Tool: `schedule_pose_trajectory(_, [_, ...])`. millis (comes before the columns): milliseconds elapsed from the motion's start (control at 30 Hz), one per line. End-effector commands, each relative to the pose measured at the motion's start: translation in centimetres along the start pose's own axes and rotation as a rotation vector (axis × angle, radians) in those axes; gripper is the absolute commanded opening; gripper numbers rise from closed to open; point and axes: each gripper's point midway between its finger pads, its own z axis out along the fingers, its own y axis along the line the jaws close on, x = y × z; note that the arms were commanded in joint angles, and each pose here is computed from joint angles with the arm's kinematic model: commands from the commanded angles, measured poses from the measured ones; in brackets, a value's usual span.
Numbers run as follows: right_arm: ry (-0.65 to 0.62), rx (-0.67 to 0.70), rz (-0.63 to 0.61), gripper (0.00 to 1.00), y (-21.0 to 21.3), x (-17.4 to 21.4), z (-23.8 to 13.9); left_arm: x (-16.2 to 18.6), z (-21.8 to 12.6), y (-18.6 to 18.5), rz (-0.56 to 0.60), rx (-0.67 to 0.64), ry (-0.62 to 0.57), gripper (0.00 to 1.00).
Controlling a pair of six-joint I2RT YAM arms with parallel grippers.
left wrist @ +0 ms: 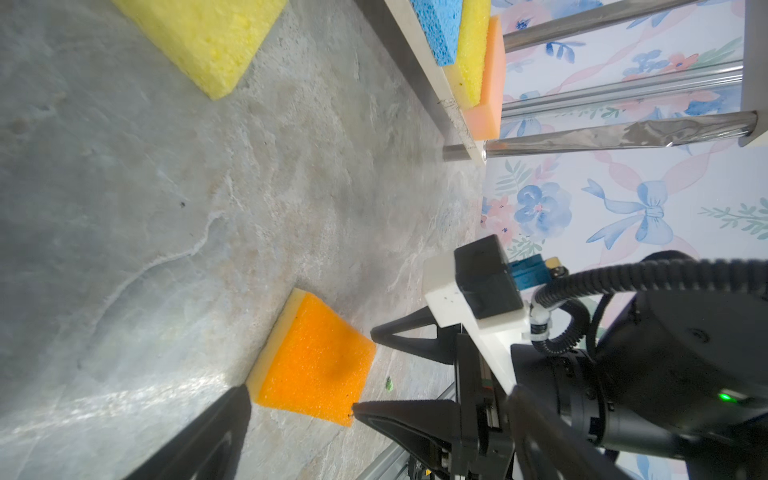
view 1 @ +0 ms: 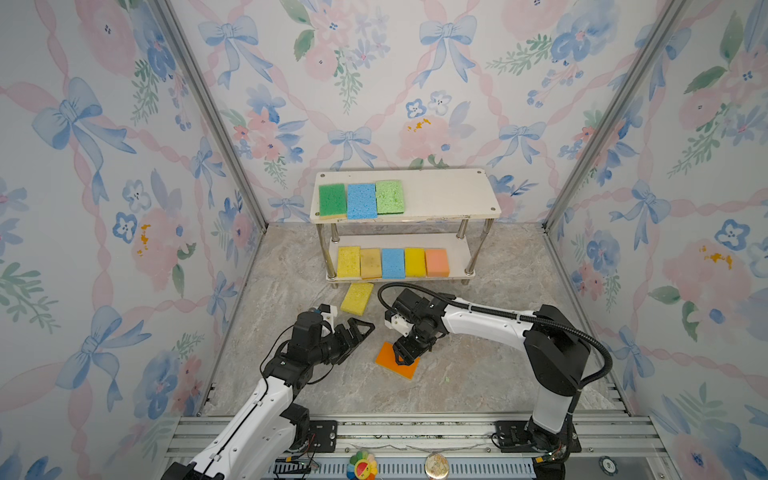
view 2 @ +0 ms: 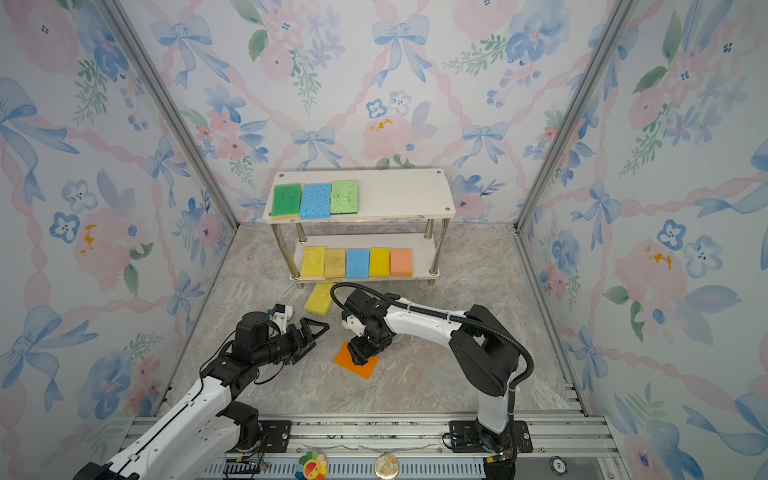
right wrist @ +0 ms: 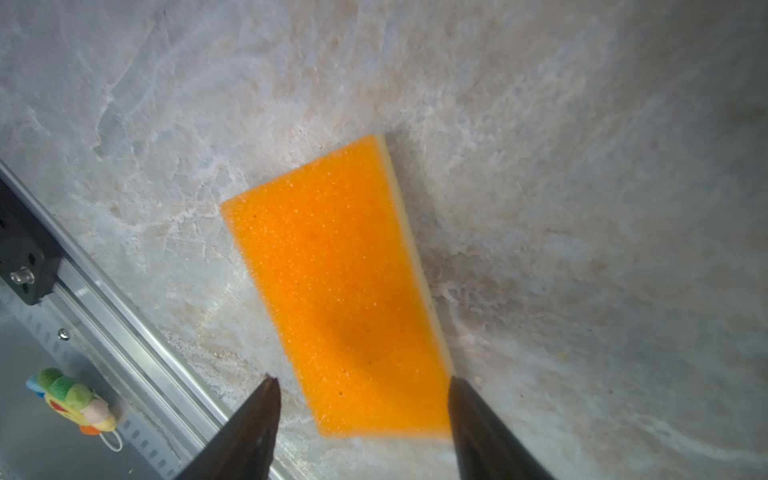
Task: Place and organize the cleaning sponges onto the shelf
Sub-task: 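Grasp the orange sponge with the right gripper and lift it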
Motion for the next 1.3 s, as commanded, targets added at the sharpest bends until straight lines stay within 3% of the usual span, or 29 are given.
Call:
schedule_pose_trajectory(0, [0.022,0.013,-0.014,0.62,-0.2,0.0,0.7,0.1,-0.1,0.2,-0.021,0.004,0.011,0.98])
schedule_pose_trajectory(300, [0.028,0.093,0.018,0.57,-2.3,0.2,0.9,-0.2,-0.1,-0.1,-0.013,0.006,0.02,0.98])
schedule_pose_trajectory(767, [0.018,0.068,0.064,0.56,-3.5,0.4,1.0,-0.3,-0.1,0.1,-0.016,0.004,0.02,0.98])
schedule_pose_trajectory(1000, [0.036,0.054,0.068,0.5,-3.4,0.9,2.0,-0.3,-0.2,-0.1,-0.02,0.011,0.017,0.98])
schedule_pose_trajectory(1267, [0.054,0.054,0.082,0.36,-3.4,1.8,3.0,-0.2,-0.1,0.1,-0.024,0.005,0.022,0.98])
